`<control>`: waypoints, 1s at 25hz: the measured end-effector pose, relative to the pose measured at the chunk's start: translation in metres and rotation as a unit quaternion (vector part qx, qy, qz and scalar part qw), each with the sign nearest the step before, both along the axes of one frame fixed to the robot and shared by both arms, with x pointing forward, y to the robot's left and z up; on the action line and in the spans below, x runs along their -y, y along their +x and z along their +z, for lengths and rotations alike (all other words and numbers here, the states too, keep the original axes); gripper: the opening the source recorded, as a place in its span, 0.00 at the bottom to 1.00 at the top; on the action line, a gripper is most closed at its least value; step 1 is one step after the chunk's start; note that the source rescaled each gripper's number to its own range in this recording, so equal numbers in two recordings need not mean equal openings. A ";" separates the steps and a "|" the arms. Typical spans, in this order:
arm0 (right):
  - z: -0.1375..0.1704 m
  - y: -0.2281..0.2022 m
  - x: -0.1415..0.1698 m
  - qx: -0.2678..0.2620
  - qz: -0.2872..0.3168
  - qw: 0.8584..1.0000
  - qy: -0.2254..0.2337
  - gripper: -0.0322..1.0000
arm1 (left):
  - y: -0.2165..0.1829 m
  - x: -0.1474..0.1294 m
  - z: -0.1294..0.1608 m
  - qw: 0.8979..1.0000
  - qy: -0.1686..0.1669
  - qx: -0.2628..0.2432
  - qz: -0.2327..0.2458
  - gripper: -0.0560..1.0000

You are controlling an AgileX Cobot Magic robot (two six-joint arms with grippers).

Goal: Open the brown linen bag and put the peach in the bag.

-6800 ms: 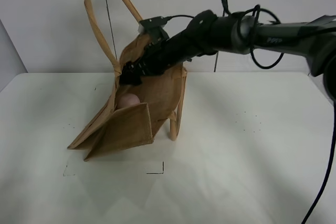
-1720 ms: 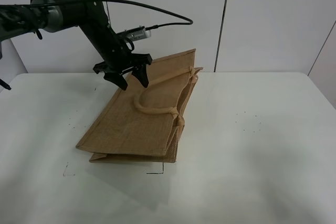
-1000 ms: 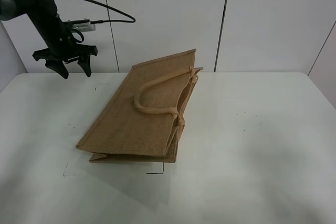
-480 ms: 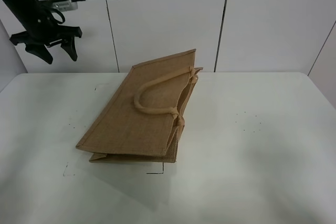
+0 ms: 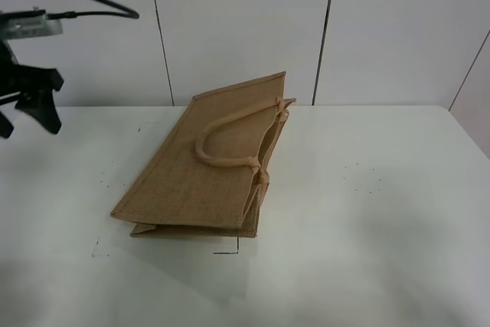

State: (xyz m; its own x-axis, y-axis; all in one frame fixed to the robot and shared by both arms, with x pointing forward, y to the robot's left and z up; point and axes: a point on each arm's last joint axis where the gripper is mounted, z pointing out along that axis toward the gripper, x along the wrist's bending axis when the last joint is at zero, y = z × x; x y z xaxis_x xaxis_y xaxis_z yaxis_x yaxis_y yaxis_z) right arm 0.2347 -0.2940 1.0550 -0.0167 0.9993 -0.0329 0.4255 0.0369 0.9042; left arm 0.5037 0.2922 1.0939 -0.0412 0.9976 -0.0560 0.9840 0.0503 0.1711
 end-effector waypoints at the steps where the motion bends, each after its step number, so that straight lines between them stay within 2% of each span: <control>1: 0.000 0.000 0.000 0.000 0.000 1.000 0.000 1.00 | -0.018 0.000 -0.007 1.000 0.000 -0.013 -0.001 0.95; 6: 0.000 0.000 0.000 0.000 0.000 1.000 0.000 1.00 | -0.108 -0.002 -0.046 0.999 0.004 -0.051 -0.018 0.95; 9: 0.000 0.000 0.000 0.000 0.000 1.000 0.000 1.00 | -0.152 -0.003 -0.069 0.998 0.005 -0.051 -0.025 0.95; 12: 0.000 0.000 0.000 0.000 0.000 1.000 0.000 1.00 | -0.177 -0.004 -0.072 1.000 0.006 0.014 -0.027 0.95; 15: 0.000 0.000 0.000 0.000 0.000 1.000 0.000 1.00 | -0.193 -0.004 -0.061 0.992 0.007 0.125 -0.027 0.95; 17: 0.000 0.000 0.000 0.000 0.000 1.000 0.000 1.00 | -0.207 -0.004 -0.061 0.987 0.010 0.157 -0.035 0.95; 25: 0.000 0.000 0.000 0.000 0.000 1.000 0.000 1.00 | -0.250 -0.005 -0.051 0.952 0.015 0.304 -0.039 0.95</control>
